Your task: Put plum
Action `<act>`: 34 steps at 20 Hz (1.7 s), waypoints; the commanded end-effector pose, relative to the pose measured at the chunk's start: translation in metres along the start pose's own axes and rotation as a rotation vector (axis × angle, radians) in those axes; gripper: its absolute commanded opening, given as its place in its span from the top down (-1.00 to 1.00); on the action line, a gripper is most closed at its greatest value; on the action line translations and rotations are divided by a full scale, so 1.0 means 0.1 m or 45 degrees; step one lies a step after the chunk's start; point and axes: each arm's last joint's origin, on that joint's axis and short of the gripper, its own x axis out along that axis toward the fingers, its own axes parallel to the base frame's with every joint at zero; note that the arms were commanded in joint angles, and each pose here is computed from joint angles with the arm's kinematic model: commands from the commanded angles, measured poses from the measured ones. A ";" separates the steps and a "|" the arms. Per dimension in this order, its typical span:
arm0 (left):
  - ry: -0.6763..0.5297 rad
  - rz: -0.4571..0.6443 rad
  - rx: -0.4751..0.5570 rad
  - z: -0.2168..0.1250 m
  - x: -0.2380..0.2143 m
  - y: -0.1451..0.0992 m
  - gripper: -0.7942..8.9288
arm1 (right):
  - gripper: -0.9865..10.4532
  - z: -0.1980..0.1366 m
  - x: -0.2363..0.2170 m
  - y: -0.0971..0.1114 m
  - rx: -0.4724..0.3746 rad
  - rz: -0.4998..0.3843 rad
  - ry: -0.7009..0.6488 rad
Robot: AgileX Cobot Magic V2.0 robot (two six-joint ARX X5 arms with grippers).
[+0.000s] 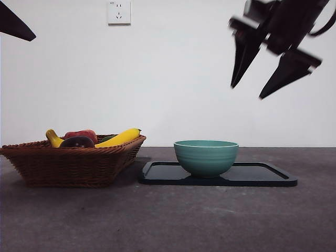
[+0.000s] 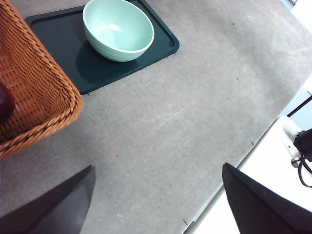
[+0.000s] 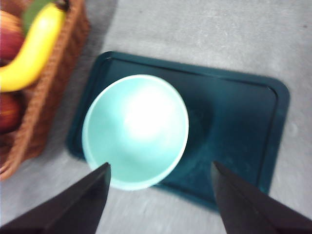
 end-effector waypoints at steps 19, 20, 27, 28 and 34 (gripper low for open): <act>-0.016 -0.012 0.032 0.05 -0.03 -0.03 0.00 | 0.71 -0.01 1.18 -0.21 -0.037 -0.075 0.118; -0.015 -0.012 0.032 0.05 -0.03 -0.03 0.00 | 0.77 -0.01 1.18 -0.21 -0.038 -0.075 0.117; -0.015 -0.012 0.031 0.05 -0.03 -0.03 0.00 | 0.81 0.12 1.00 -0.14 -0.061 -0.087 0.001; -0.016 -0.012 0.032 0.05 -0.03 -0.03 0.00 | 0.81 0.16 0.92 -0.11 -0.069 -0.079 -0.032; -0.017 -0.012 0.033 0.05 -0.03 -0.03 0.00 | 0.81 0.25 0.18 0.10 -0.102 -0.032 -0.170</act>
